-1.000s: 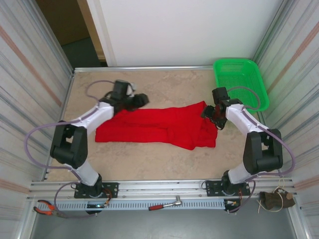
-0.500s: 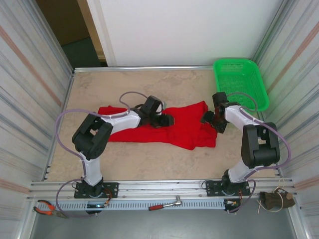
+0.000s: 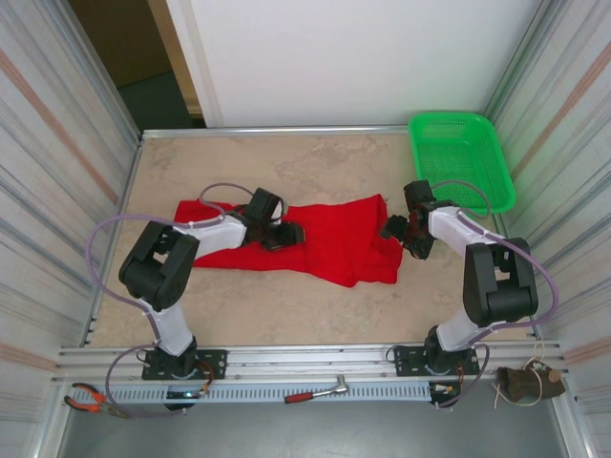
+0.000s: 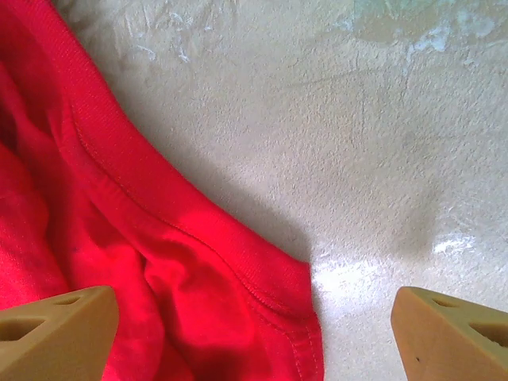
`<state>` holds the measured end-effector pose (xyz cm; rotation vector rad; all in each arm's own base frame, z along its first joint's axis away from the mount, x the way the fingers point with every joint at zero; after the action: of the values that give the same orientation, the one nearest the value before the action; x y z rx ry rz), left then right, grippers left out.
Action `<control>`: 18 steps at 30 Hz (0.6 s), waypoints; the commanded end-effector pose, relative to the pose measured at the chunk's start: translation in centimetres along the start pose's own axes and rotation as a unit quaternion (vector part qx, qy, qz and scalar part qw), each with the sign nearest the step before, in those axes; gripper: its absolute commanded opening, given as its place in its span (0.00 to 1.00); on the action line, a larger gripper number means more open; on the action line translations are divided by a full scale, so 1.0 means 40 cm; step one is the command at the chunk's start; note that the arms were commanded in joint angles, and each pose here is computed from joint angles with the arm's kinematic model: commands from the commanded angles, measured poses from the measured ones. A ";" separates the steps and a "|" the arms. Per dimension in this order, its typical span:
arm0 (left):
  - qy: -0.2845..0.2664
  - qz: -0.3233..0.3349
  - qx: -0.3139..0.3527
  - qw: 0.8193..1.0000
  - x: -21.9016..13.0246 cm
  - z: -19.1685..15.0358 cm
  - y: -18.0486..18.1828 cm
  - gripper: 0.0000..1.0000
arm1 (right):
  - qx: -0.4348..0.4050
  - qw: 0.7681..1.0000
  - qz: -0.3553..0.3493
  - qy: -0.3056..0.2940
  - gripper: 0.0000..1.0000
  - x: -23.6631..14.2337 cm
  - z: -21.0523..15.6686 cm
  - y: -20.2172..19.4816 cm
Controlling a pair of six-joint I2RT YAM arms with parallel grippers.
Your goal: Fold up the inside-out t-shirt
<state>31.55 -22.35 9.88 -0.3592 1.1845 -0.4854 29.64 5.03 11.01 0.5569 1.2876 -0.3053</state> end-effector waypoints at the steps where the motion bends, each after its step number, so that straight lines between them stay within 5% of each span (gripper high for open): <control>1: -0.028 -0.027 0.039 0.998 -0.064 0.037 -0.060 0.55 | -0.001 1.000 0.007 -0.001 0.88 0.008 0.008 0.014; 8: -0.028 -0.086 0.082 0.992 -0.056 0.082 -0.169 0.55 | -0.019 0.999 0.039 0.021 0.89 0.034 -0.008 0.058; 18: 0.035 -0.074 0.055 0.995 0.079 0.008 -0.118 0.55 | -0.032 0.992 0.106 0.063 0.86 0.063 -0.061 0.143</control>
<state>32.81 -27.94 11.52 -0.3359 1.1506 -0.6808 30.59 8.22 9.29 0.5816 1.3292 -0.1859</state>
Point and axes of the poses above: each hand's point on the last joint's axis, 136 mm out from that joint toward the fingers, its own x axis out along the fingers, its own y axis along the line the jaws close on, z = x × y, the point moved 7 cm from there along -x, back along the fingers, and after that the axes turned 5 degrees about x, right-handed, at the moved point
